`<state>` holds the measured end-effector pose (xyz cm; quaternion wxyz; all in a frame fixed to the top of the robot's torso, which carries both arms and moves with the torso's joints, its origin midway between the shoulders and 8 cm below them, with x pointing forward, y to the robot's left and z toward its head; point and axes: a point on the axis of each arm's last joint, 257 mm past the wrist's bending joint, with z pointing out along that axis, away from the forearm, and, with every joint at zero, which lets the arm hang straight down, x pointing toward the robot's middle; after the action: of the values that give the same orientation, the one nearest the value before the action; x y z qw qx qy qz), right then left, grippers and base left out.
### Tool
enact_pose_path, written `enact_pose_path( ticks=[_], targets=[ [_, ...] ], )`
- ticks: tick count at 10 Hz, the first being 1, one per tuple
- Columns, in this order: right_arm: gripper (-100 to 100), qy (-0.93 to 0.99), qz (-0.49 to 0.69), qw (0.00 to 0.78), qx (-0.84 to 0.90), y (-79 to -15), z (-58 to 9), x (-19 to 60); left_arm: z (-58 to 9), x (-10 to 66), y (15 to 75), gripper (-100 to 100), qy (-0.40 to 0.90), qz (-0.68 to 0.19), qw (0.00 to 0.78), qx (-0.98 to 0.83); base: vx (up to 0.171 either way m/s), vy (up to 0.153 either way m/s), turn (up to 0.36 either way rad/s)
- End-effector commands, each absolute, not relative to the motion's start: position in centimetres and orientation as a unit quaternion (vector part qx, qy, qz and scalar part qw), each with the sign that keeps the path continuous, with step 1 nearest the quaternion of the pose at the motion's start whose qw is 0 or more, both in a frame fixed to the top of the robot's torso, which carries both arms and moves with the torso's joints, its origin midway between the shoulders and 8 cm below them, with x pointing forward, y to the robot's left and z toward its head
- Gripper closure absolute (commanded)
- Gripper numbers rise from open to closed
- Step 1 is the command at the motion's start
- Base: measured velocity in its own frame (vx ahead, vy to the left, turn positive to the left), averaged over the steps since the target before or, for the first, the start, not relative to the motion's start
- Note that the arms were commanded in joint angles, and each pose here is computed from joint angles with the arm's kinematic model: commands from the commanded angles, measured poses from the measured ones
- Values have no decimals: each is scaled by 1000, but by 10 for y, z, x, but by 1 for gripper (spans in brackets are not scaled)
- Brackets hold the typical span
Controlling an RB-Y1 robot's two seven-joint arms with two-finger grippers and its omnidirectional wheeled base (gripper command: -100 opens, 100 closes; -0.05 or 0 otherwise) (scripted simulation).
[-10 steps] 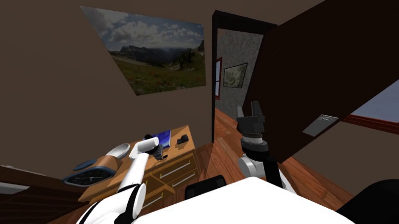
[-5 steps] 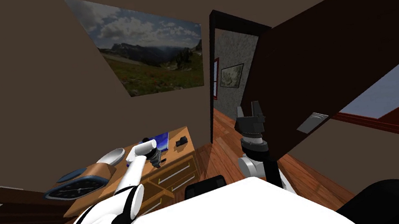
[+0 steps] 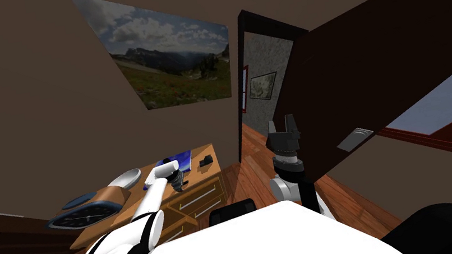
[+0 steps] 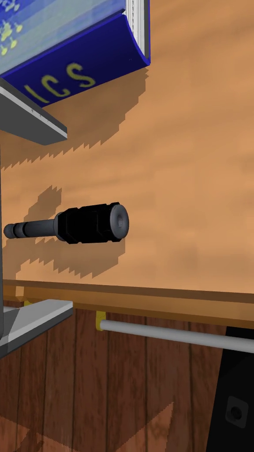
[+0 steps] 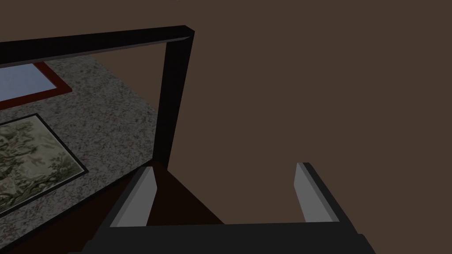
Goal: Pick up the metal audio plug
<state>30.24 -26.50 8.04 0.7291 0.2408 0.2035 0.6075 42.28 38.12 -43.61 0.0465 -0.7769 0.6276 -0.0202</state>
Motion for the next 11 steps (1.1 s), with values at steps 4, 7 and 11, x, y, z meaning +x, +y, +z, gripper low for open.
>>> enact_pose_path(
  ticks=[4, 7, 11],
  targets=[
    [0, 203, 608, 729, 241, -265, 80, 302, -437, 423, 381, 100, 628, -20, 46, -777, 2, 2, 0],
    [0, 203, 608, 729, 241, -265, 80, 302, -437, 423, 381, 0, 628, -21, 47, -777, 0, 0, 0],
    [0, 203, 608, 729, 241, -265, 80, 302, -426, 426, 383, 0, 627, -20, 47, -777, -9, -7, 1]
  ],
)
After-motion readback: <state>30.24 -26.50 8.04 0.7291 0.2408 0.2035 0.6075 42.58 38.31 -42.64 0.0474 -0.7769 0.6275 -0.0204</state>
